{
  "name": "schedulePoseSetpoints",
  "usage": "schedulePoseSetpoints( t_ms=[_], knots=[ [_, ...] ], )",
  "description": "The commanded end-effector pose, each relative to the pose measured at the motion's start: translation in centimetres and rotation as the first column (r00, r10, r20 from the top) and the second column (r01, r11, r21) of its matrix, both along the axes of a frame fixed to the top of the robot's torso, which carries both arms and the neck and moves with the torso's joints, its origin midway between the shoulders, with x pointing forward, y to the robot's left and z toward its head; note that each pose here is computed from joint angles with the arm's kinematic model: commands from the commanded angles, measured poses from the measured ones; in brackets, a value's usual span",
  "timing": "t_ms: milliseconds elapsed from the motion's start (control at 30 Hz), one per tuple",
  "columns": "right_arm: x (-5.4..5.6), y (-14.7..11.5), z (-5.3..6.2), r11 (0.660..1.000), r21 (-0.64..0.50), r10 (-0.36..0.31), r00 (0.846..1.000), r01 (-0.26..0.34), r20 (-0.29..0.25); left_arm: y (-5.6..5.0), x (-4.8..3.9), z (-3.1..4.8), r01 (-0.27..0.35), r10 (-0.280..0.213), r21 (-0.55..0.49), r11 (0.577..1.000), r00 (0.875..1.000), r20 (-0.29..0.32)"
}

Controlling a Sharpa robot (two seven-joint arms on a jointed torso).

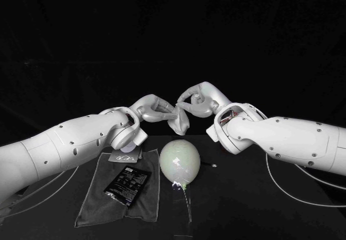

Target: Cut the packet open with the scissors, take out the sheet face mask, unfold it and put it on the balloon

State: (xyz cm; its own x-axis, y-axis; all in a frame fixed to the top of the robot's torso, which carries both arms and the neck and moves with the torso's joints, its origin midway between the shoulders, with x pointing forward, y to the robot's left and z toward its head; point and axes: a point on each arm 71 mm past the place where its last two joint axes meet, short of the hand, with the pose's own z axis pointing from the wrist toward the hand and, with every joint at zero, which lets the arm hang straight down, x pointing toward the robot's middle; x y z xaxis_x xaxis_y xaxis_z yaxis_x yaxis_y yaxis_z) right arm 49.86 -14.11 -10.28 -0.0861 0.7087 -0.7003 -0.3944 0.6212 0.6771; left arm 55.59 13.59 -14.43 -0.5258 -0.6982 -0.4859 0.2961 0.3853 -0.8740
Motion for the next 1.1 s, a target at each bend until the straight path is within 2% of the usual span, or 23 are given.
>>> schedulePoseSetpoints(
  t_ms=[33,333,600,867,1100],
  knots=[
    [0.1,0.0,0.0,1.000,-0.016,0.007,1.000,-0.007,-0.002,0.0,-0.04,0.26,0.002,-0.002,-0.024,1.000,1.000,0.012],
    [0.8,-0.8,-0.4,0.999,-0.047,-0.019,1.000,0.020,0.007,1.0,0.11,0.38,-0.038,0.038,-0.047,0.998,0.999,0.015],
    [1.1,-1.1,-0.6,0.998,-0.052,-0.030,1.000,0.030,0.006,1.7,0.19,0.34,-0.056,0.056,-0.044,0.997,0.998,0.012],
    [0.6,-0.3,-0.7,0.999,-0.048,-0.001,1.000,0.000,-0.007,1.6,0.20,0.36,-0.067,0.068,-0.037,0.997,0.997,0.020],
    [0.1,0.3,-0.7,0.999,-0.042,0.027,0.999,-0.028,-0.016,1.7,0.43,0.45,-0.105,0.106,-0.034,0.994,0.994,0.038]
  ],
)
